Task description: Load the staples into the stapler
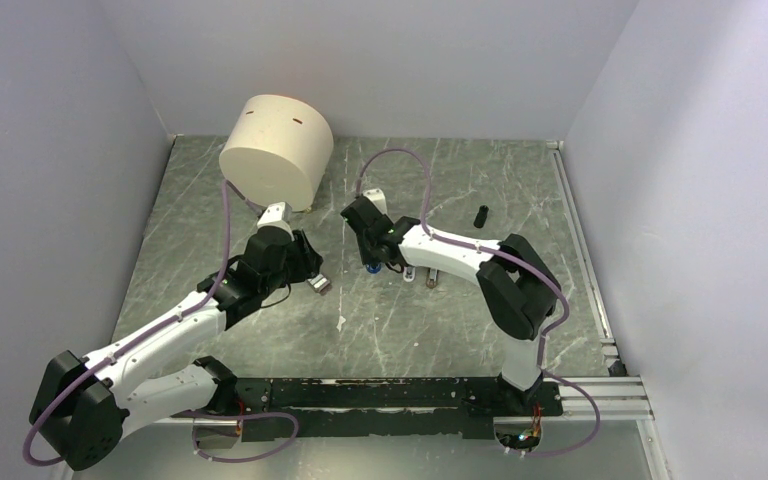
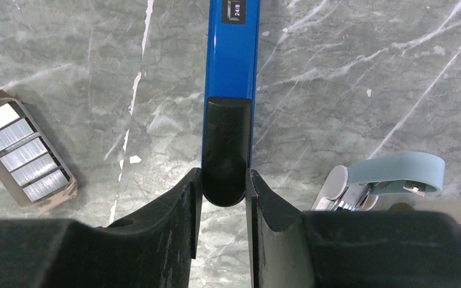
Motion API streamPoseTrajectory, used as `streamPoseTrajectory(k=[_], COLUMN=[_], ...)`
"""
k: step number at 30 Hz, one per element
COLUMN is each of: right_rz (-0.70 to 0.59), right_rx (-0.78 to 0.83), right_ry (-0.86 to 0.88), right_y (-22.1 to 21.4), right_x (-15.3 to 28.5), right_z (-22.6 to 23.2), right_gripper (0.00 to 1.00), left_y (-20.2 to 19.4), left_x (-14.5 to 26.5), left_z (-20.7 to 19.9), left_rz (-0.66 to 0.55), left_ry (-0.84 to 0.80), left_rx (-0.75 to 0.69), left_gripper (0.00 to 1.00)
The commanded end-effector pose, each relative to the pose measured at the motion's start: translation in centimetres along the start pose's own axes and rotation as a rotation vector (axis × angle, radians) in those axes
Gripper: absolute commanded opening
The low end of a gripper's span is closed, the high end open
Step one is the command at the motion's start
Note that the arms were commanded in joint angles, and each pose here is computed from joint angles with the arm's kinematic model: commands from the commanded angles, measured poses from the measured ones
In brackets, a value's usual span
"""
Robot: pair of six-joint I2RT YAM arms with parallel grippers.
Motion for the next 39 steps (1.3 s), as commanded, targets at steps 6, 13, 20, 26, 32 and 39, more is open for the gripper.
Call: streamPoseTrajectory(k=[6,13,20,26,32,39], right_rz=[-0.051,-0.171,-0.272,-0.339,-0.293,-0.259], right_rx=[-0.048,-0.102,-0.166,-0.272,-0.294,-0.281], right_ry=[0.011,0.052,-0.030,-0.124,-0.116,-0.123], right_y=[2.4,5.4,4.4,1.9,2.5,4.3], right_x=[1.9,5.1,8.1,9.2,7.1,4.4], right_z=[-0.2,-0.8,-4.9,-10.2,-10.6,-9.1], right_gripper=[0.40,0.51,0.66,0.78,0.78,0.68], left_y=[1.3,2.3,2.5,1.6,0.8,-0.1], left_x=[0.7,1.6,3.2,4.6,5.1,4.4], left_z=[-0.6,-1.0,-1.6,-2.7,-2.8,-2.9], left_rz=[-0.030,-0.046,-0.044,-0.031,-0.044,-0.031], left_ry=[-0.035,-0.053,-0.154,-0.334,-0.402,-0.431], left_rx=[0.002,-0.007,-0.050,-0.102,-0.076,-0.054], left_gripper=[0.48,0.48,0.53,0.80,0.96,0.93])
Point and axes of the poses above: each gripper's point midway between its finger pads, its own x axis back along the fingers, its own z axis along the line the jaws close on, y = z × x, the point moved 7 cm from there along x, back along the fingers, and after that the axes turned 7 degrees about -x, right-handed, at the moved point
